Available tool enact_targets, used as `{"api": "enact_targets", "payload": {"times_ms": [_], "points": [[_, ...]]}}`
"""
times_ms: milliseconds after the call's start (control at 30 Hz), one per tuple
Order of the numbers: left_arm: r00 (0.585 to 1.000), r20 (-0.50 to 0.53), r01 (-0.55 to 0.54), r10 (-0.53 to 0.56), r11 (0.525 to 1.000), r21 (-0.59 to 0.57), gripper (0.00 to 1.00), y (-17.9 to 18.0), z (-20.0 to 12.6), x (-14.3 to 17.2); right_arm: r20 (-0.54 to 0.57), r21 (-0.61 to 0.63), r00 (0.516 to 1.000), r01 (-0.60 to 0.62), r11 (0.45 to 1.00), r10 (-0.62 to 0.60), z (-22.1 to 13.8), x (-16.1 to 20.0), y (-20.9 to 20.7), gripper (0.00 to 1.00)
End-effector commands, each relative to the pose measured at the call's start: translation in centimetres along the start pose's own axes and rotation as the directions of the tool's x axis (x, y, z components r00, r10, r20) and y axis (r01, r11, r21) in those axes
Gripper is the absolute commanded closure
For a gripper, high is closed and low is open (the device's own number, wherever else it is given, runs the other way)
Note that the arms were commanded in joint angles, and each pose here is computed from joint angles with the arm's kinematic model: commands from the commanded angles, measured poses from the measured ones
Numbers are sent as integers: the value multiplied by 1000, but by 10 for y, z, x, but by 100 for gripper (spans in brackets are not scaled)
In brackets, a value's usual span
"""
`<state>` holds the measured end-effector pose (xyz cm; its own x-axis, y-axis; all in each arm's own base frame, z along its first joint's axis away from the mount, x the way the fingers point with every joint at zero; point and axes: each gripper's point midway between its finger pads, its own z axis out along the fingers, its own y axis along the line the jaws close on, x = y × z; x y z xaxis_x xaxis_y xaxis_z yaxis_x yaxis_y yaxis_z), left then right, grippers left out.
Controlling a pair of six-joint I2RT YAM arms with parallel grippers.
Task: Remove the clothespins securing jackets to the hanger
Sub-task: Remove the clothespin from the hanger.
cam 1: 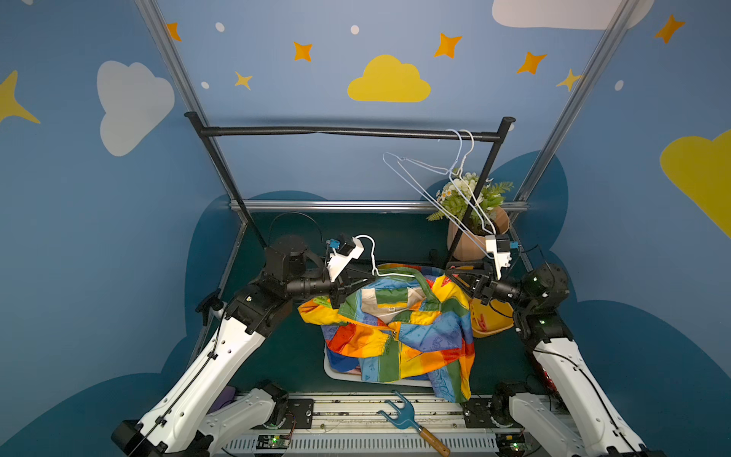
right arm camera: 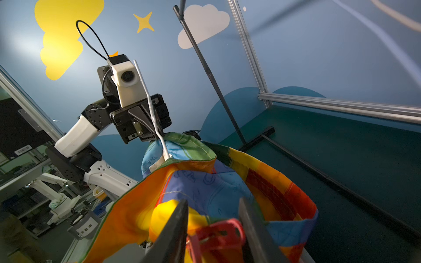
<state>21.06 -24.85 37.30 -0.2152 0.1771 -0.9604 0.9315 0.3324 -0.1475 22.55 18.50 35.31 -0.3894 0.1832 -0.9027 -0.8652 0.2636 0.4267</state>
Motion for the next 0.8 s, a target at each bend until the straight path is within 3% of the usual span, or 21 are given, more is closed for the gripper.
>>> {"api": "enact_targets", "payload": {"times_ms": [0,267,767], "points": [[999,36,-19,19,1000,5,96,-3,-3,-9,9,3,1000,2,1000,-2,1,-9,5,69],[1000,26,-9,10,1000,-9,96,2,-1,-7,-12,31,999,-29,999,30,4,-6,3,91],[1000,-7,6,-6,999,-52,96,13,4,4,-67,241,997,50,969,-35,-13,-10,-9,100]]}}
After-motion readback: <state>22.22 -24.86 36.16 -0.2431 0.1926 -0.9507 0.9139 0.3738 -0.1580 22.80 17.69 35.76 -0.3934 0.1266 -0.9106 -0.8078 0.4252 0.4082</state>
